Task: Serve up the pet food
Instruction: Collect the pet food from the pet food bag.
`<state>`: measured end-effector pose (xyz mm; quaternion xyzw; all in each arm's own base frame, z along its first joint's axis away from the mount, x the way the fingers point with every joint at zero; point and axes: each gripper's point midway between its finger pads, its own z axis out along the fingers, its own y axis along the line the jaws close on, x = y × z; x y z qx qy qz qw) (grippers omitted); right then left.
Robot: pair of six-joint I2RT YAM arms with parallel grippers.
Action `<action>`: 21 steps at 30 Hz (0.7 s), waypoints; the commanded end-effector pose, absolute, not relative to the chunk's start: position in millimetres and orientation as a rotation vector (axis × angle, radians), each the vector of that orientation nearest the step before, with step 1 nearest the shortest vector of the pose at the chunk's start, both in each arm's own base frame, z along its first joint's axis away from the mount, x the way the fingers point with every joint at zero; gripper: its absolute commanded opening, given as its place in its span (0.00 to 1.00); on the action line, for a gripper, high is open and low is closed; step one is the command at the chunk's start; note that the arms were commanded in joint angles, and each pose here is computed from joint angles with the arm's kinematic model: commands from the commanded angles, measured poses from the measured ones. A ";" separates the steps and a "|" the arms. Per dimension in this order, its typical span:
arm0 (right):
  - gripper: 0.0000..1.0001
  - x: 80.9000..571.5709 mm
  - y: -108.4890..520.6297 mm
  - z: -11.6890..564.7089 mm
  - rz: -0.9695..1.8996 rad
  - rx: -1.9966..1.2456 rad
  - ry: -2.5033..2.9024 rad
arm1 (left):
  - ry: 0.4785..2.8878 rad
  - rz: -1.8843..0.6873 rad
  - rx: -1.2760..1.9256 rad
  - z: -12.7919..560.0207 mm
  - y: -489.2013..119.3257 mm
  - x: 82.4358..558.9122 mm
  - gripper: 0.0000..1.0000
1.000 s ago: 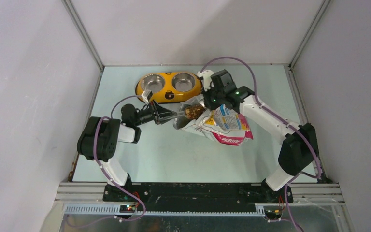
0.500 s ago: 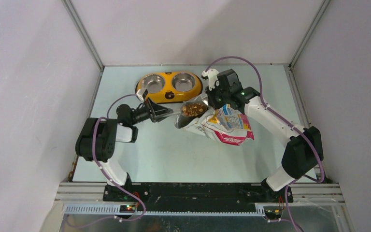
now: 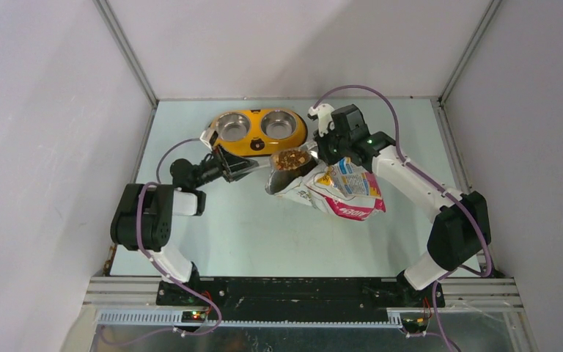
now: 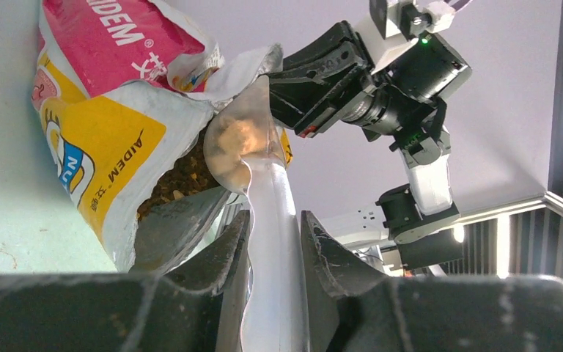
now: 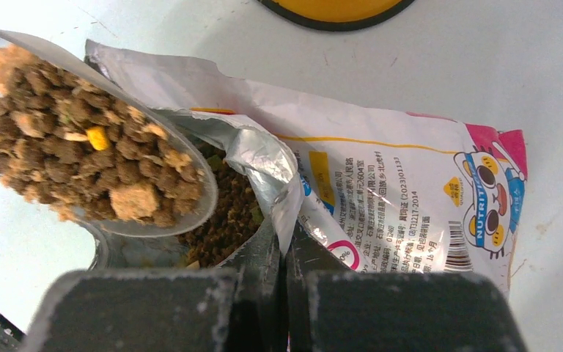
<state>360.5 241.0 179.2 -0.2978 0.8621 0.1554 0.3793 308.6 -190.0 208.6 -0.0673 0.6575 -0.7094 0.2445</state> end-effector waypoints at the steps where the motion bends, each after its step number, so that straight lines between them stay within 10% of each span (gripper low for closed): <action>1: 0.00 374.9 204.0 167.9 0.251 -0.713 2.250 | 1.674 -1.894 -0.106 237.6 -179.4 307.9 0.00; 21: 0.00 375.0 201.4 162.5 0.252 -0.711 2.270 | 1.614 -1.775 -0.295 235.8 -131.3 335.5 0.00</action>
